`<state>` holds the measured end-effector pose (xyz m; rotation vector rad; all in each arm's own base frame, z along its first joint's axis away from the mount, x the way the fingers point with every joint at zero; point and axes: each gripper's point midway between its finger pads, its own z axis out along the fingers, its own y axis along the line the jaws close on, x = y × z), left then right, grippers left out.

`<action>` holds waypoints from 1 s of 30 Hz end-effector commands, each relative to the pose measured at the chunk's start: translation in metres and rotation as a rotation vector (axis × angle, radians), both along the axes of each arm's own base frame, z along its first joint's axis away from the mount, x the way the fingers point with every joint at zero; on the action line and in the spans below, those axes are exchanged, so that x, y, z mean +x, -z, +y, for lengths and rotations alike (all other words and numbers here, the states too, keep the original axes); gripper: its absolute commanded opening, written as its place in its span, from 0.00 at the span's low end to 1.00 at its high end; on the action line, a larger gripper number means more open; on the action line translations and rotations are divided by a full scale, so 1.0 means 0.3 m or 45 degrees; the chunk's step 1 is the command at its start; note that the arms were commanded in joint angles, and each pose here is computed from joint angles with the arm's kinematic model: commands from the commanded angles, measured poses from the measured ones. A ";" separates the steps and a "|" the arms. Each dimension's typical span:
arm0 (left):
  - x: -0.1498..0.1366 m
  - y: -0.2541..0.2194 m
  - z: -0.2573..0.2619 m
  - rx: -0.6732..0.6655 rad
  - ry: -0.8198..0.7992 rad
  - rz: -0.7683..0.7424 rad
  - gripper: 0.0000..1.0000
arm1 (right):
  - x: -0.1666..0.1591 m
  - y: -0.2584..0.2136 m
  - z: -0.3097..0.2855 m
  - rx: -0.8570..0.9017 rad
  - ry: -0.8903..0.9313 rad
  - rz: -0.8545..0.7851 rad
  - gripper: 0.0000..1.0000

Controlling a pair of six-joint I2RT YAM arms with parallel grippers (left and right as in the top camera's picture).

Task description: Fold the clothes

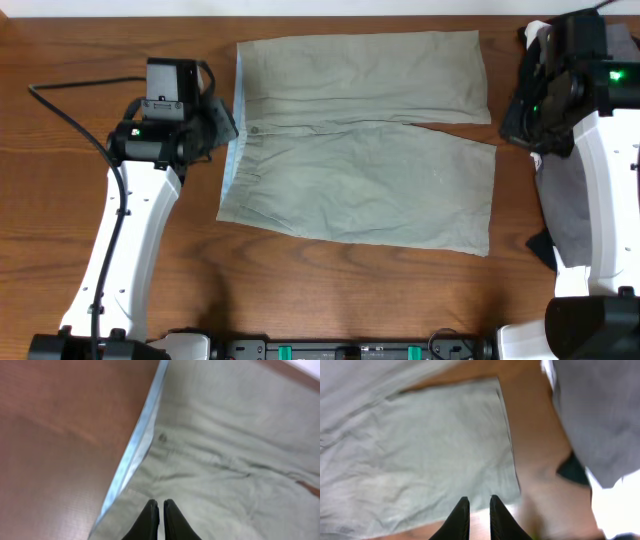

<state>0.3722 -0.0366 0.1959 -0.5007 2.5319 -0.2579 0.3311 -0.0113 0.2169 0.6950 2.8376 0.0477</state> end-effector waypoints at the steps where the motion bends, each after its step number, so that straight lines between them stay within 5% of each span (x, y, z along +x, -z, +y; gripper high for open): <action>1: -0.048 0.070 0.014 -0.009 -0.066 0.108 0.09 | -0.070 0.058 0.006 0.046 0.205 0.114 0.14; 10: -0.089 0.105 0.016 -0.005 -0.065 0.181 0.15 | -0.319 0.328 0.014 0.022 0.510 0.534 0.08; 17: -0.074 0.106 0.014 -0.006 -0.065 0.166 0.16 | -0.449 0.472 -0.003 -0.052 0.528 0.683 0.09; 21: -0.071 0.127 0.014 -0.005 -0.065 0.190 0.37 | -0.480 0.547 -0.006 -0.061 0.527 0.690 0.12; 25: -0.068 0.159 0.013 -0.003 -0.067 0.228 0.45 | -0.480 0.591 -0.013 -0.053 0.542 0.663 0.11; 28: -0.066 0.183 0.007 -0.011 -0.063 0.257 0.46 | -0.471 0.598 -0.019 -0.047 0.552 0.645 0.14; 30: -0.065 0.200 0.005 -0.014 -0.060 0.276 0.47 | -0.462 0.605 -0.019 -0.044 0.530 0.629 0.29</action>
